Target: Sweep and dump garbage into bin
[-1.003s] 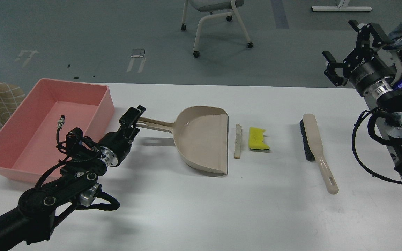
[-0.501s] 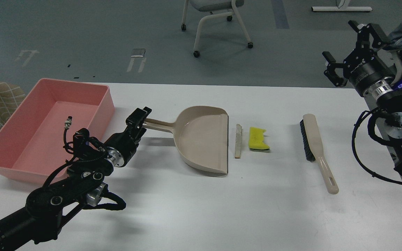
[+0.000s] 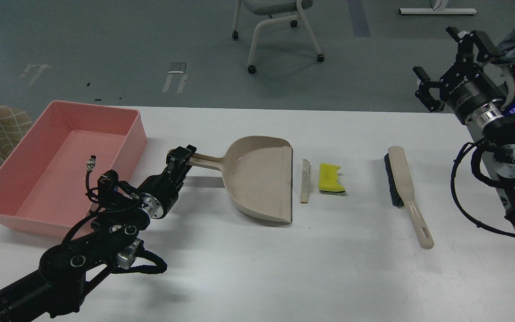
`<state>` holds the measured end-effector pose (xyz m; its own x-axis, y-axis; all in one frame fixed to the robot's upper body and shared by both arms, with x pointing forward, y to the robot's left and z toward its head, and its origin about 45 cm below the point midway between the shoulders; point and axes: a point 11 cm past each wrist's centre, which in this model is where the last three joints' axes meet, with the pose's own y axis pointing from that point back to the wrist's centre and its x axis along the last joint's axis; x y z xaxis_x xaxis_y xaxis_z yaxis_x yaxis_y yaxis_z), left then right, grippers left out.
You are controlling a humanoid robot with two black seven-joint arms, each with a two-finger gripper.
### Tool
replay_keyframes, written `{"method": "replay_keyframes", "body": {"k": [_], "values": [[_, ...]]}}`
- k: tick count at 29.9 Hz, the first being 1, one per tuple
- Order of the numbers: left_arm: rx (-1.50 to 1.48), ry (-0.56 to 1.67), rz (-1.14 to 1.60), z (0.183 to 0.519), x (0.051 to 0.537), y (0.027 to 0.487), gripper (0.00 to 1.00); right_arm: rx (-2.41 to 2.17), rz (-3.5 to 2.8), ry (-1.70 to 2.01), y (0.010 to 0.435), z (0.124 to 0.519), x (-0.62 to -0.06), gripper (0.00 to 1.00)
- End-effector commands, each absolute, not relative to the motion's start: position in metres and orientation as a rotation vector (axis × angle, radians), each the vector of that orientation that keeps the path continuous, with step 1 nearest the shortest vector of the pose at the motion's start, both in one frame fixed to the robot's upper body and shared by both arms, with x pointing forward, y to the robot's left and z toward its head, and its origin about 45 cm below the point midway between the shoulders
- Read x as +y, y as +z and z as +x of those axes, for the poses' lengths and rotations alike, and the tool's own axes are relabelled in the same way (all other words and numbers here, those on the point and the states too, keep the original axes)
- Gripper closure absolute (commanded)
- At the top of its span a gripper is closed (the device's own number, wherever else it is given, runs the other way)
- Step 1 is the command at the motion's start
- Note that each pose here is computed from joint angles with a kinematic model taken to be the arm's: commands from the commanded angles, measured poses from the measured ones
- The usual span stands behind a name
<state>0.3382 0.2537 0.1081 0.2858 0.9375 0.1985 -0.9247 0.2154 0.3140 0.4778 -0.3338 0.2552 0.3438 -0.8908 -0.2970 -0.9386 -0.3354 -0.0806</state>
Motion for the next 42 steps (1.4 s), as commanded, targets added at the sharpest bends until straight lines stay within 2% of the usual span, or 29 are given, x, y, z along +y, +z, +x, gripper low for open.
{"method": "replay_keyframes", "body": {"k": [1,13,18,32,42], "values": [[0.042,1.29,0.413,0.339,0.253,0.108,1.0,1.647,-2.371,0.291,0.256,0.478,-0.334,0.0],[0.027,1.301,0.416,0.342,0.254,0.111,1.0,1.642,-2.391,0.284,0.256,0.478,-0.331,0.0],[0.019,1.328,0.416,0.343,0.255,0.112,1.0,1.685,-2.587,0.165,0.258,0.47,-0.345,0.0],[-0.096,1.435,0.402,0.346,0.246,0.119,1.0,1.608,-3.213,-0.234,0.283,0.409,-0.383,0.0],[-0.233,1.397,0.352,0.346,0.243,0.131,1.0,1.449,-3.545,-0.232,0.26,0.351,-0.394,0.0]]}}
